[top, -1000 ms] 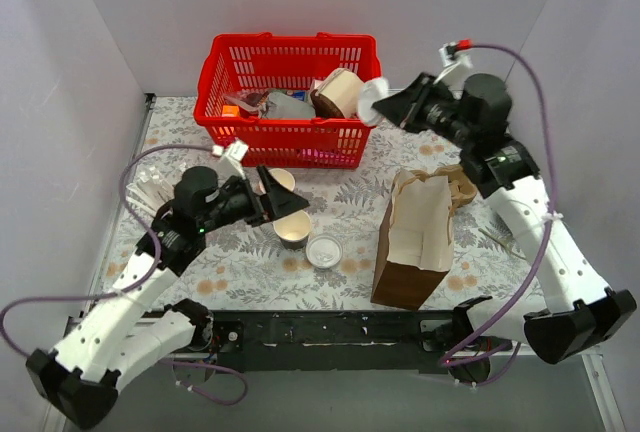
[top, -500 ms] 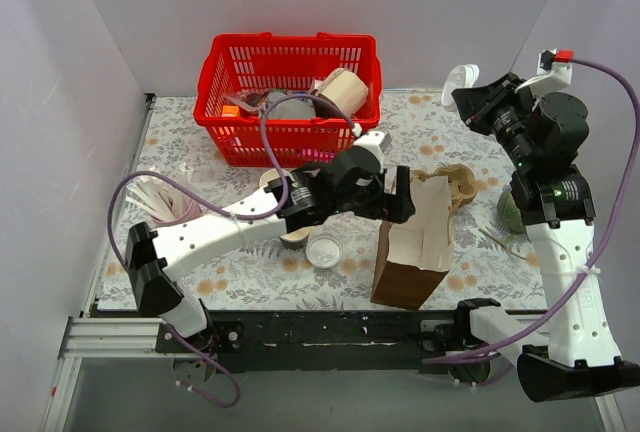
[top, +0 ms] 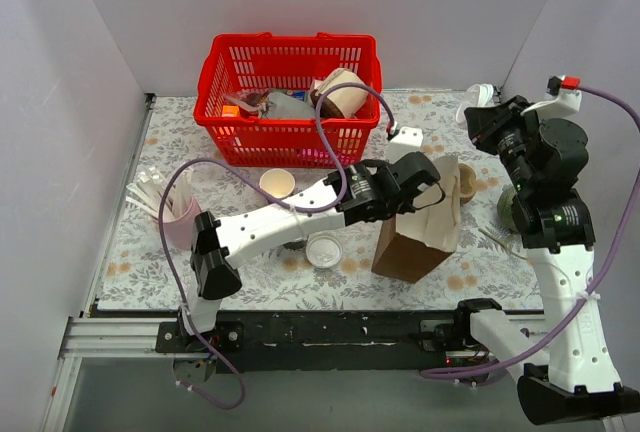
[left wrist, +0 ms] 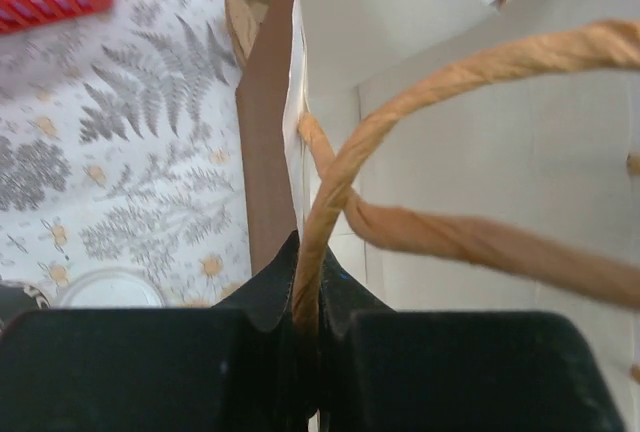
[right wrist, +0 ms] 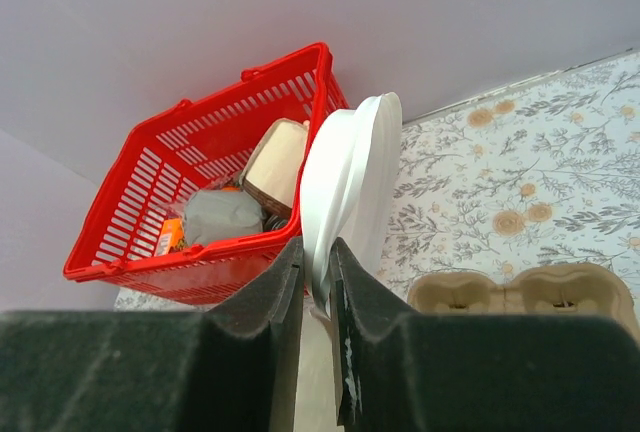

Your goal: Pack the takeout coffee

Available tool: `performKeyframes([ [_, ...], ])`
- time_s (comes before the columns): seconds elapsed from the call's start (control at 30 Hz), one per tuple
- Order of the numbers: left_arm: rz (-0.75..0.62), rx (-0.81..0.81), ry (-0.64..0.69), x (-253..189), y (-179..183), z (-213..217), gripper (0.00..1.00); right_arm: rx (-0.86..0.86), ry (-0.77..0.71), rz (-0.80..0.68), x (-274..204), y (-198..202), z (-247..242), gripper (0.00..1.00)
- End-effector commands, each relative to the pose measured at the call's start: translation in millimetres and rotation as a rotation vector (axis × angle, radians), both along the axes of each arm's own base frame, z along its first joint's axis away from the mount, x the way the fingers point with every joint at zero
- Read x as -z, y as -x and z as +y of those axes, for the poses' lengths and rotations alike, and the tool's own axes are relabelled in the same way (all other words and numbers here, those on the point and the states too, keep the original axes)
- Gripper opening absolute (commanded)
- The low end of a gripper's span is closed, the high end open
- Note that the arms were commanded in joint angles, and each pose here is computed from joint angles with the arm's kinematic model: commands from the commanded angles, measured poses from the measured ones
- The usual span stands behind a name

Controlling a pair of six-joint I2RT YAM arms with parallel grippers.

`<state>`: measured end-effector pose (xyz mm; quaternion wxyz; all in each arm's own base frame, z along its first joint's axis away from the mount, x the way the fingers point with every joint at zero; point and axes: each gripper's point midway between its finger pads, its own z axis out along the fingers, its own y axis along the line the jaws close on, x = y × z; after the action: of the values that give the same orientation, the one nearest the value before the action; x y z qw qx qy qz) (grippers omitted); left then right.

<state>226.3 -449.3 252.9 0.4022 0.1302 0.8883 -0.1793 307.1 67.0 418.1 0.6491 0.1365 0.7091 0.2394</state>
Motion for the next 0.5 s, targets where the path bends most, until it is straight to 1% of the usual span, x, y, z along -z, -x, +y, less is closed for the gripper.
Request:
performKeyframes([
  [0.0,-0.1,-0.222,-0.041,-15,-57,30,0.0,0.076,0.006,-0.149,-37,26,-18,0.22],
  [0.03,-0.094,-0.269,-0.002,-25,-65,34,0.0,0.079,0.007,-0.153,-38,28,-19,0.22],
  [0.1,-0.111,-0.294,-0.009,-29,-69,42,0.0,0.085,0.012,-0.148,-37,27,-20,0.22],
  [0.13,-0.112,-0.292,-0.035,-22,-70,48,0.0,0.084,0.012,-0.145,-37,26,-19,0.22],
  [0.17,-0.12,-0.284,0.008,-36,-70,51,0.0,0.074,0.012,-0.138,-35,24,-17,0.21],
  [0.2,-0.091,-0.26,0.026,-34,-67,50,0.0,0.071,0.013,-0.138,-34,23,-17,0.21],
  [0.23,-0.088,-0.27,0.039,-36,-72,58,0.0,0.067,0.014,-0.137,-34,22,-16,0.21],
  [0.27,-0.074,-0.269,0.006,-20,-73,66,0.0,0.057,0.014,-0.131,-32,20,-14,0.21],
  [0.3,-0.071,-0.259,0.061,-31,-74,66,0.0,0.057,0.016,-0.126,-31,18,-14,0.21],
  [0.33,-0.061,-0.271,0.069,-29,-82,74,0.0,0.053,0.017,-0.122,-29,16,-13,0.21],
  [0.37,-0.058,-0.254,0.057,-24,-83,76,0.0,0.049,0.017,-0.119,-29,15,-12,0.21],
  [0.43,-0.073,-0.215,0.103,-33,-91,69,0.0,0.045,0.019,-0.119,-28,13,-11,0.21],
  [0.47,-0.079,-0.2,0.097,-32,-95,68,0.0,0.043,0.019,-0.116,-27,12,-11,0.21],
])
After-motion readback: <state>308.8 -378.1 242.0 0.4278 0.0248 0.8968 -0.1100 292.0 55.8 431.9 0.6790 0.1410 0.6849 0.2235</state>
